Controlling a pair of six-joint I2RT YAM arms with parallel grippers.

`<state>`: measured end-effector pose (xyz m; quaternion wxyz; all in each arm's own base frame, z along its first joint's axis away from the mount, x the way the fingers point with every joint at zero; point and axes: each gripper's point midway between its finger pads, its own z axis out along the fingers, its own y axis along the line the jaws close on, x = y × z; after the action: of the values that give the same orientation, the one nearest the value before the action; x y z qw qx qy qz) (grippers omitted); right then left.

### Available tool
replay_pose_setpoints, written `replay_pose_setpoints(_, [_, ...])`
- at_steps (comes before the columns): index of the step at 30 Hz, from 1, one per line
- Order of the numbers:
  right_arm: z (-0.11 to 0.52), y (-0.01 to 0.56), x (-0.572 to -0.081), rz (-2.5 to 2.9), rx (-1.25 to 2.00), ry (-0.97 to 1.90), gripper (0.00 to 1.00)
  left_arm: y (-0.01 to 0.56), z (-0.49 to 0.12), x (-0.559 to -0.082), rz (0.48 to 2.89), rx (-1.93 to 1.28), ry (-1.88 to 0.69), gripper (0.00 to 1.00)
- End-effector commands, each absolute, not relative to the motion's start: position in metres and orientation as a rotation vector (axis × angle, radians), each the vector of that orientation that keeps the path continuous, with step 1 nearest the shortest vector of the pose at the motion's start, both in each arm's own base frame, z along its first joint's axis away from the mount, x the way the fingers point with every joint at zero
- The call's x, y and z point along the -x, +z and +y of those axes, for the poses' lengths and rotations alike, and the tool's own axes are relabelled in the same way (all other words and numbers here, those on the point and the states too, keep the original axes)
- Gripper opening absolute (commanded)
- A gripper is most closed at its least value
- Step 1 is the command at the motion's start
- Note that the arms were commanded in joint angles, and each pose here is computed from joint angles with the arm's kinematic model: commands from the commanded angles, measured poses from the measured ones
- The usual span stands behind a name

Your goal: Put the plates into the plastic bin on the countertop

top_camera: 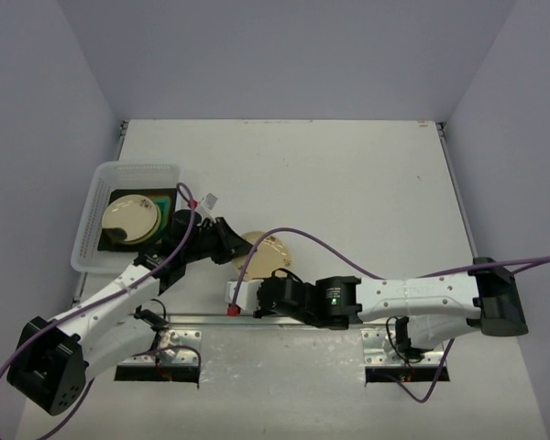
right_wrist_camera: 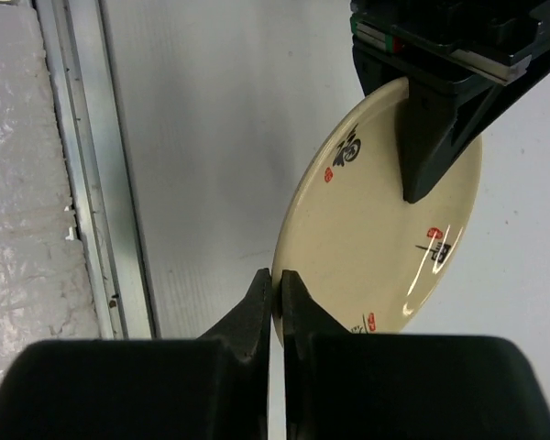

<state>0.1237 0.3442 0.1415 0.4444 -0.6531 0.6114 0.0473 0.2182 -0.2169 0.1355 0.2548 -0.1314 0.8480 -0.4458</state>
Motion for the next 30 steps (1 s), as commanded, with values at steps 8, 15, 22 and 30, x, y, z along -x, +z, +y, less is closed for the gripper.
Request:
replay_pose_setpoints(8, [0.329,0.154,-0.142,1.582,1.365,0.108,0.76,0.217,-0.118,-0.294,1.979,0.574,-0.698,0.0])
replay_pose_setpoints(15, [0.279,0.16,-0.161,1.802,1.038,0.202,0.98,0.235,0.052,-0.323,1.711,1.064,-0.329,0.0])
replay_pose_setpoints(22, [0.237,0.168,-0.188,1.972,0.688,0.262,0.99,0.213,0.154,-0.302,1.534,1.338,-0.14,0.06])
replay_pose_setpoints(30, [0.23,0.167,-0.182,1.985,0.696,0.351,0.99,0.172,0.177,-0.3,1.561,1.435,-0.183,0.16])
